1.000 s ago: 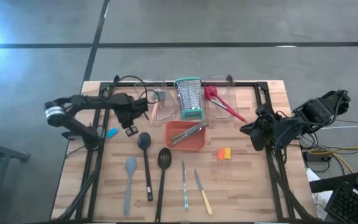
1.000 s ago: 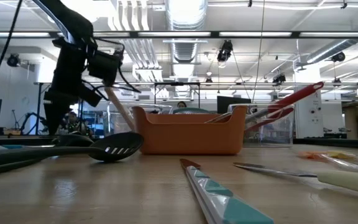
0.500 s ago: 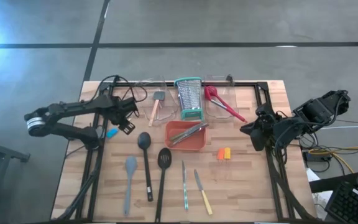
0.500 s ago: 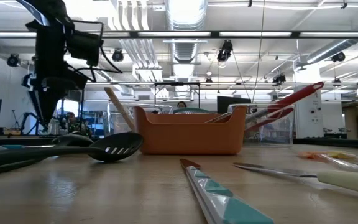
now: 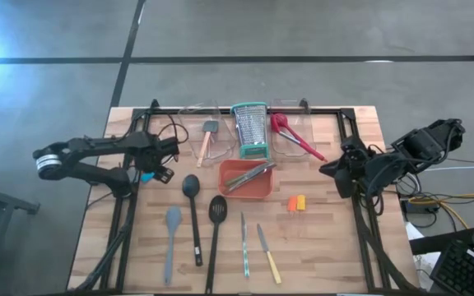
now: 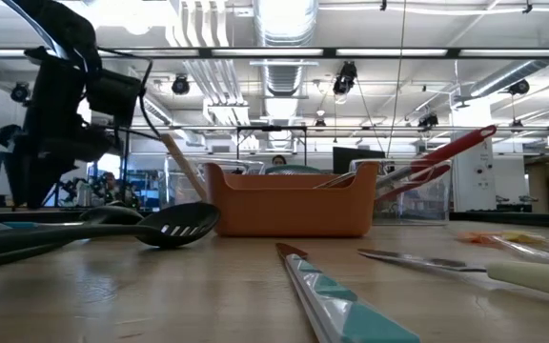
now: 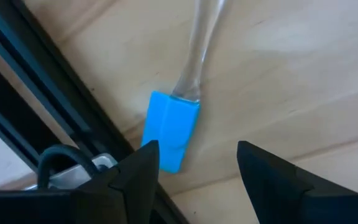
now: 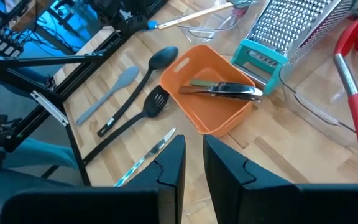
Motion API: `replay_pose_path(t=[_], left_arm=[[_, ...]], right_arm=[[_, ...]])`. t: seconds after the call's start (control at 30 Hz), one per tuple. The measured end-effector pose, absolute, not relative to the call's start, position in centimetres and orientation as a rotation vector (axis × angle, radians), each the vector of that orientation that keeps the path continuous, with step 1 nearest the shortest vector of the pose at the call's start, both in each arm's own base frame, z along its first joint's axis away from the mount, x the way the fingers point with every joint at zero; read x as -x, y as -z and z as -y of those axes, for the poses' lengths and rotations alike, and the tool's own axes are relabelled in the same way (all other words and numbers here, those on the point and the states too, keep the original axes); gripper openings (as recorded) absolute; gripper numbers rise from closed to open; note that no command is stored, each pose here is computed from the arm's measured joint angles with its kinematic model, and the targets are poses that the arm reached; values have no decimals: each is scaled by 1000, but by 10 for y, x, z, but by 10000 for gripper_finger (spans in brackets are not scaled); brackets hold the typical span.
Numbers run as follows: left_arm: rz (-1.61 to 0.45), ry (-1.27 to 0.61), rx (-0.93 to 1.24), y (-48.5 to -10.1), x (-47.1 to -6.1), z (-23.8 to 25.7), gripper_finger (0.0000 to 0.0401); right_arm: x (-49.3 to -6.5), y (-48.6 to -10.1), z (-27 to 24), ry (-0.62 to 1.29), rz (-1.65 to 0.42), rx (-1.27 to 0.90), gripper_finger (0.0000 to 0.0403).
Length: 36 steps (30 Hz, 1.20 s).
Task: Pick & Place Kitchen Items
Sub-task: Put the blue spatula into the left transparent bin
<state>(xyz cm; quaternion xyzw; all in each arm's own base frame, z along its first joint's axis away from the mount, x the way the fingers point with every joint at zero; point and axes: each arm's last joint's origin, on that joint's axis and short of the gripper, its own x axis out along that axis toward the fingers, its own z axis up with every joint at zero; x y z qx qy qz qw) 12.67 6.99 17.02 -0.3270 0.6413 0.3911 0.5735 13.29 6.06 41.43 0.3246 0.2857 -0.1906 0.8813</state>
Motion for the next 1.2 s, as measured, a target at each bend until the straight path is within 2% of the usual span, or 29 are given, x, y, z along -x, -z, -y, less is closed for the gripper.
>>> replay_pose_path(t=[0.37,0.57,0.8,1.2], left_arm=[[-1512,-978,927,-142,-114,-76,220],[-1505,-1014,1006,-139,-109,-85,220],[-1443,-1078,925,-146,-113,-97,220],[-1579,-1065,961,-130,-110,-101,220]], right_arm=[[-132,-418,-60,391,-585,-685,52],[-132,-418,-60,391,-585,-685,52],[-132,-418,-60,391,-584,-685,52],[-135,-417,-61,395,-590,-679,52]])
